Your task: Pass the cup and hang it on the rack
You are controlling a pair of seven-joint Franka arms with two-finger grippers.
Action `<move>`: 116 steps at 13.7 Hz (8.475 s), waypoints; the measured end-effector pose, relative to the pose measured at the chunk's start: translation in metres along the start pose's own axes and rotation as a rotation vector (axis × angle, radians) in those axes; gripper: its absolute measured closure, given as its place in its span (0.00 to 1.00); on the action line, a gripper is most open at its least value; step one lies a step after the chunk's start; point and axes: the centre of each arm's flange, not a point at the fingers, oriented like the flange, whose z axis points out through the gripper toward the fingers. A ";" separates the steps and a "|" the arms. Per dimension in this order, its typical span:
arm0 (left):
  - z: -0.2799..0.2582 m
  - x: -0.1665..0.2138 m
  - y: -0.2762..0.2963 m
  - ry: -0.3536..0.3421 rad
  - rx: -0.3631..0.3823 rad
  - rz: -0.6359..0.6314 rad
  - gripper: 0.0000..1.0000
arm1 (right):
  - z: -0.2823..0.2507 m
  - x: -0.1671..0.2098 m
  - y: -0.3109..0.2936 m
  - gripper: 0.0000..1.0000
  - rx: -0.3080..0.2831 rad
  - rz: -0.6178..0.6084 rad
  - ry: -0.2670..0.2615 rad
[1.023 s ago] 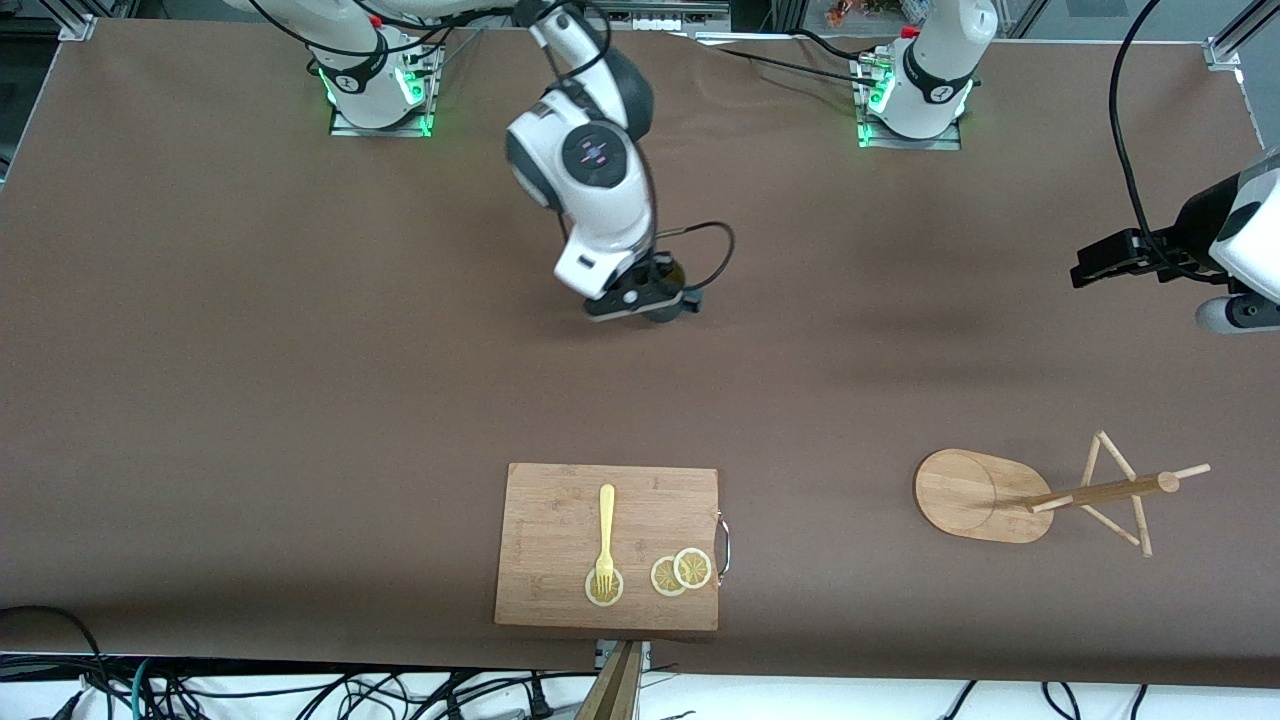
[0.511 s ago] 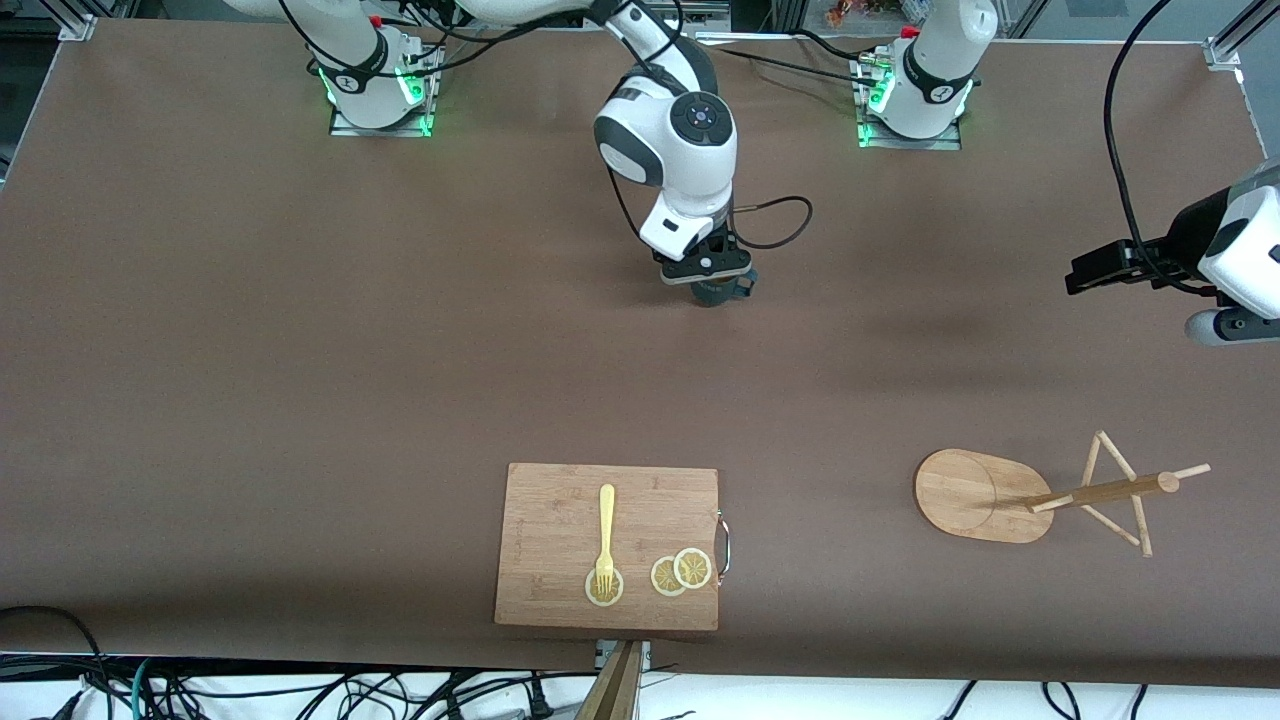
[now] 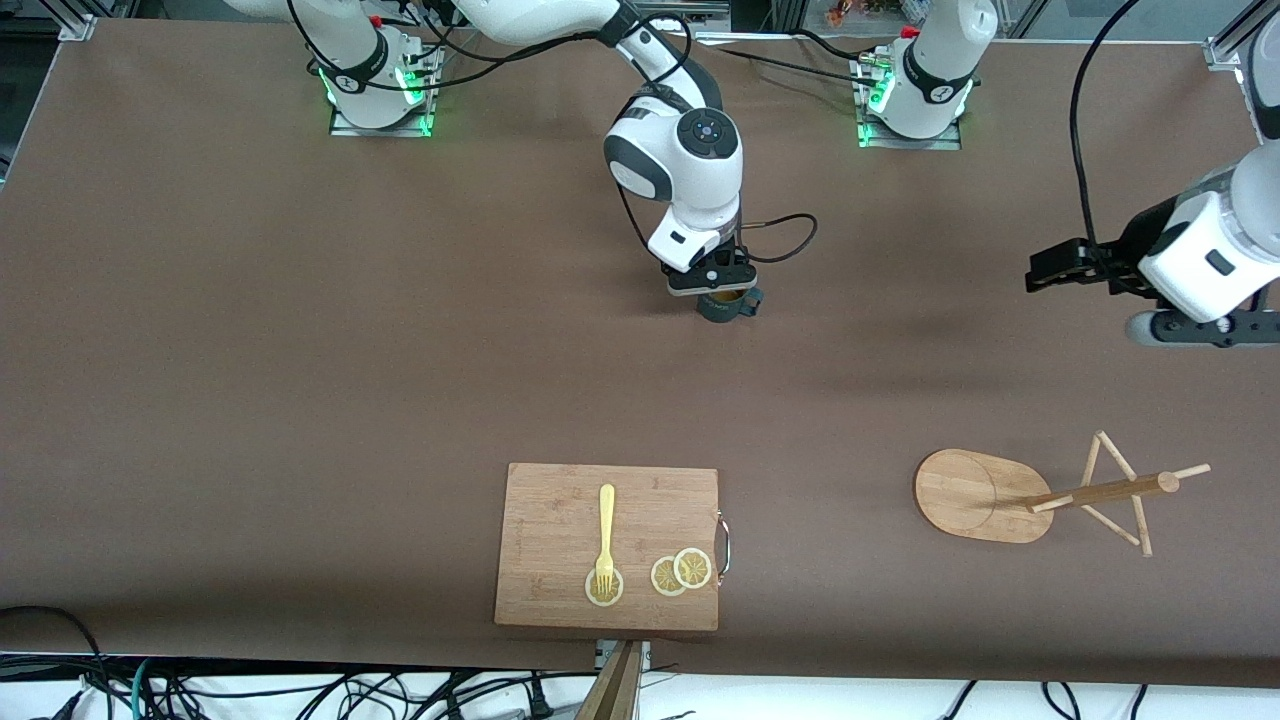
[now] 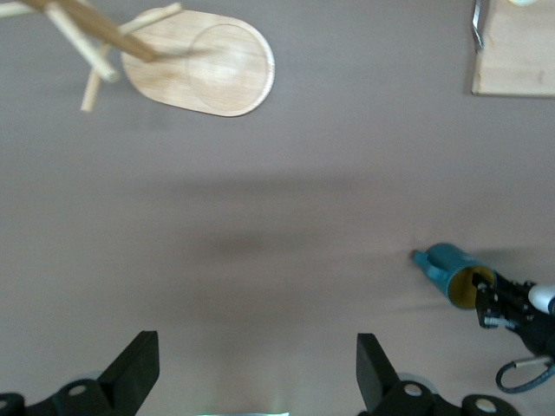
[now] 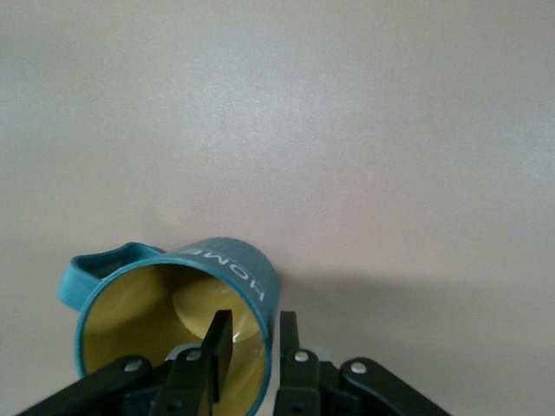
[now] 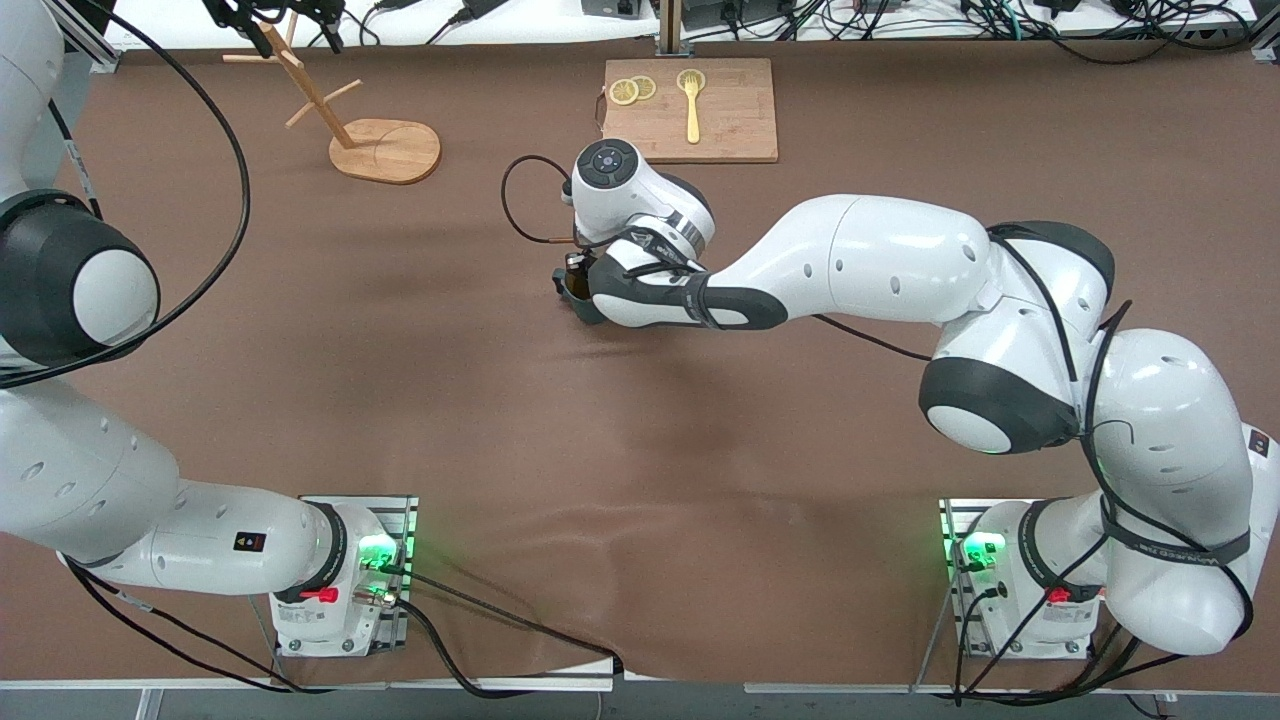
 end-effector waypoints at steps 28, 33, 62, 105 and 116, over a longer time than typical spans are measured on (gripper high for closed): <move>0.442 0.007 0.058 0.795 -0.787 1.600 0.00 | -0.407 0.061 0.516 0.00 -0.026 0.237 -0.110; 0.507 -0.010 0.081 0.875 -0.835 1.581 0.00 | -0.396 0.075 0.531 0.00 -0.058 0.184 -0.087; 0.403 -0.009 -0.069 0.724 -1.558 0.491 0.79 | -0.410 0.108 0.565 0.00 -0.120 0.100 -0.186; 0.372 0.001 -0.302 0.267 -1.765 -0.311 0.00 | -0.403 0.118 0.564 0.00 -0.085 0.091 -0.175; 0.114 -0.037 -0.202 -0.229 -0.851 0.190 0.00 | -0.402 0.116 0.565 0.00 -0.083 0.094 -0.185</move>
